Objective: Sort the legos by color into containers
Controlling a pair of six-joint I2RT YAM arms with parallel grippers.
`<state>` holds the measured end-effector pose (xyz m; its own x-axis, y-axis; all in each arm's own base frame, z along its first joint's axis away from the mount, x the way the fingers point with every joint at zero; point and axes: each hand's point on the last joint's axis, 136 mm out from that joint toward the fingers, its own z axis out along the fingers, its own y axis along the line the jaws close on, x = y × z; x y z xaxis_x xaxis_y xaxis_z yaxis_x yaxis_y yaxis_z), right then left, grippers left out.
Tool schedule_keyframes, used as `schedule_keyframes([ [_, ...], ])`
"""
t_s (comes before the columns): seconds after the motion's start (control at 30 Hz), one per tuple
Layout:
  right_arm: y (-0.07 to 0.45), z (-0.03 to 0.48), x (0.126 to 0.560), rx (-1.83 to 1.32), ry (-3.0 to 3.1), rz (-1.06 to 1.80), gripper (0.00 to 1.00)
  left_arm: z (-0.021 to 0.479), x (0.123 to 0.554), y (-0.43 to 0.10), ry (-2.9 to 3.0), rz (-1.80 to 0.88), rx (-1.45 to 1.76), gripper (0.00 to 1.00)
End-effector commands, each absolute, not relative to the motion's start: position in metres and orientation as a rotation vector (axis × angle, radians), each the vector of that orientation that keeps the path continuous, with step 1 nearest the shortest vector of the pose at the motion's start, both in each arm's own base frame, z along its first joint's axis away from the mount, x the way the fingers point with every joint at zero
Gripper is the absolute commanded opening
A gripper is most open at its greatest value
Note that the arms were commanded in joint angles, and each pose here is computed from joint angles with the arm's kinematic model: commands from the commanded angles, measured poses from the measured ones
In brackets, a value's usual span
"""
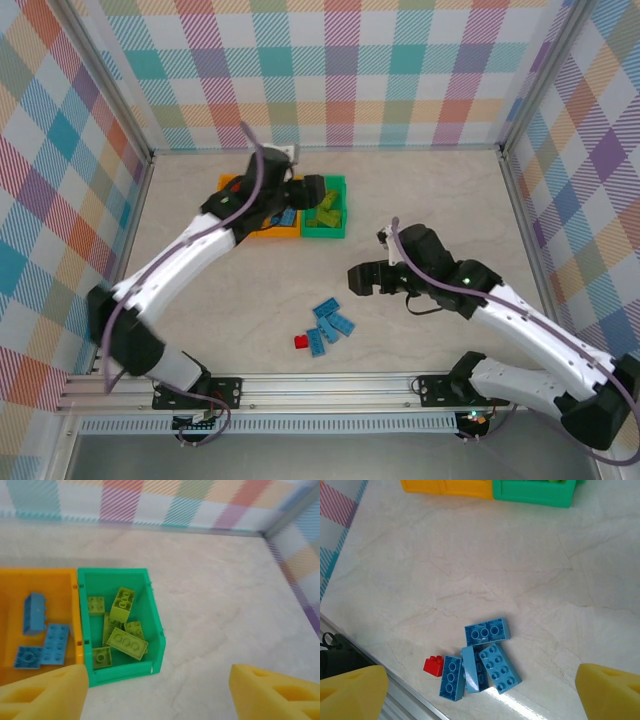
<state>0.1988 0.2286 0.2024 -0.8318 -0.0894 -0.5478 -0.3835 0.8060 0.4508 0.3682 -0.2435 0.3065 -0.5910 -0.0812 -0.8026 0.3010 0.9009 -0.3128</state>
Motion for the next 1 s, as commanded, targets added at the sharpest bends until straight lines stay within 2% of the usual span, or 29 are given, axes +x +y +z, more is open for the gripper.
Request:
schedule_keyframes([
  [0.0,0.247,0.190,0.201,-0.295,2.570,0.839,0.91,0.303,0.314,-0.236,2.100,-0.508,0.494,0.77],
  [0.1,0.258,0.168,0.204,-0.210,2.681,0.821,0.87,0.293,0.258,-0.223,1.996,-0.506,0.805,0.84],
  [0.2,0.260,0.142,0.208,0.025,2.824,0.747,0.83,0.270,0.210,-0.209,1.892,-0.503,1.045,0.85],
  [0.27,0.273,0.130,0.207,0.104,2.887,0.745,0.84,0.249,0.174,-0.203,1.805,-0.513,1.276,0.84],
  [0.33,0.283,0.119,0.207,0.132,2.913,0.679,0.84,0.223,0.139,-0.195,1.720,-0.529,1.484,0.89],
  [0.53,0.300,0.083,0.201,0.280,3.063,0.457,0.85,0.187,0.110,-0.186,1.627,-0.554,1.592,0.96],
  [0.77,0.302,0.057,0.197,0.598,3.068,0.380,0.85,0.164,0.107,-0.184,1.588,-0.529,1.656,1.00],
  [0.97,0.300,0.045,0.198,0.702,3.073,0.308,0.71,0.159,0.111,-0.187,1.558,-0.520,1.647,1.00],
])
